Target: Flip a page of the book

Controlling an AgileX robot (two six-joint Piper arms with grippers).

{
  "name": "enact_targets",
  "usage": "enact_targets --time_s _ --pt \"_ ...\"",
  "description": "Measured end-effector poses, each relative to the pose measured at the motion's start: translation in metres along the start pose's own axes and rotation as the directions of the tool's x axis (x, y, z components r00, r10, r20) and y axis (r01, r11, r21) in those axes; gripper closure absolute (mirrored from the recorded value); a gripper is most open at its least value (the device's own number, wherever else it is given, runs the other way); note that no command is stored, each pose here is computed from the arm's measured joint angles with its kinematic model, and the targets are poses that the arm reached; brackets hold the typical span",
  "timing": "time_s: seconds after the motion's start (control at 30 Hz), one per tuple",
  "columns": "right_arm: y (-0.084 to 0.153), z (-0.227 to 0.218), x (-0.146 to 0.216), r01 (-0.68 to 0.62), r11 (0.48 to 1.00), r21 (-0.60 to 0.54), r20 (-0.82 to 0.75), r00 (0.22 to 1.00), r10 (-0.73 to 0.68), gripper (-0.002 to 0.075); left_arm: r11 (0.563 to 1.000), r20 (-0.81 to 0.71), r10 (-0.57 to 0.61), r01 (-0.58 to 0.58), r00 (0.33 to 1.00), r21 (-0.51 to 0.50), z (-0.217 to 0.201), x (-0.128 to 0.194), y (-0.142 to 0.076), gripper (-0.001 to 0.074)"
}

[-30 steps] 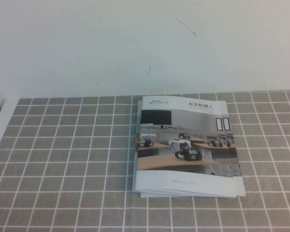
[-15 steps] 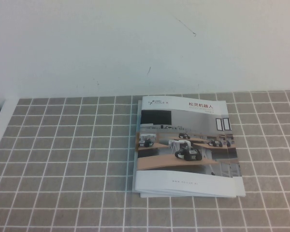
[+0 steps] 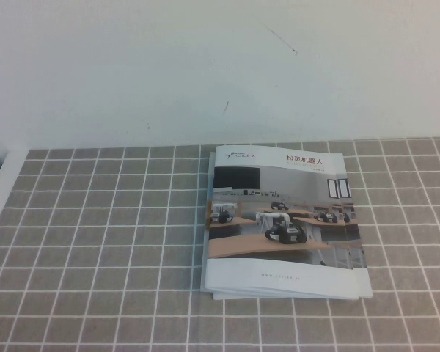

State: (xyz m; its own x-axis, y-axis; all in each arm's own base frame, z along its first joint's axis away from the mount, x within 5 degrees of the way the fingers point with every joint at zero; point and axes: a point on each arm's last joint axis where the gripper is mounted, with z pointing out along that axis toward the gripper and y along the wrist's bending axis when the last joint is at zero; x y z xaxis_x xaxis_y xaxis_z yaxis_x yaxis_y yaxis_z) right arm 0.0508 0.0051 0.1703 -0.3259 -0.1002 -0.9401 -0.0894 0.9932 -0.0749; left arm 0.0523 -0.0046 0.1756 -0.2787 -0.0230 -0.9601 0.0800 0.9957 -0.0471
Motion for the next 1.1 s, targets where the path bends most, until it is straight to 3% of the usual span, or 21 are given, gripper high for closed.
enact_targets --time_s 0.23,0.47,0.6,0.77,0.87,1.0,1.1 --pt "0.0 0.0 0.0 0.0 1.0 0.0 0.0 1.0 0.0 0.0727 0.997 0.074 0.076 -0.075 0.994 -0.016 0.0 -0.005 0.001 0.0738" --pt "0.0 0.0 0.0 0.0 1.0 0.0 0.0 1.0 0.0 0.0727 0.996 0.4 0.081 -0.088 0.913 -0.003 -0.007 -0.035 -0.003 0.0738" --pt "0.0 0.0 0.0 0.0 1.0 0.0 0.0 1.0 0.0 0.0727 0.994 0.665 0.079 -0.107 0.743 0.002 -0.022 -0.059 -0.007 0.0738" --pt "-0.001 0.001 -0.003 -0.001 1.0 0.014 0.058 0.998 0.0 0.0727 0.992 0.887 0.051 -0.126 0.459 0.008 -0.048 -0.079 -0.01 0.0738" --pt "-0.004 -0.001 -0.017 -0.006 0.999 0.048 0.214 0.977 -0.005 0.0727 0.99 0.949 0.038 -0.141 0.312 0.007 -0.062 -0.084 -0.012 0.0738" --pt "-0.009 -0.009 -0.039 -0.025 0.995 0.101 0.461 0.887 -0.024 0.0727 0.985 0.991 0.023 -0.171 0.131 0.0 -0.078 -0.087 -0.015 0.0738" --pt "-0.012 -0.017 -0.051 -0.043 0.991 0.129 0.593 0.804 -0.043 0.0727 0.983 0.996 0.018 -0.182 0.082 -0.003 -0.083 -0.088 -0.016 0.0738"
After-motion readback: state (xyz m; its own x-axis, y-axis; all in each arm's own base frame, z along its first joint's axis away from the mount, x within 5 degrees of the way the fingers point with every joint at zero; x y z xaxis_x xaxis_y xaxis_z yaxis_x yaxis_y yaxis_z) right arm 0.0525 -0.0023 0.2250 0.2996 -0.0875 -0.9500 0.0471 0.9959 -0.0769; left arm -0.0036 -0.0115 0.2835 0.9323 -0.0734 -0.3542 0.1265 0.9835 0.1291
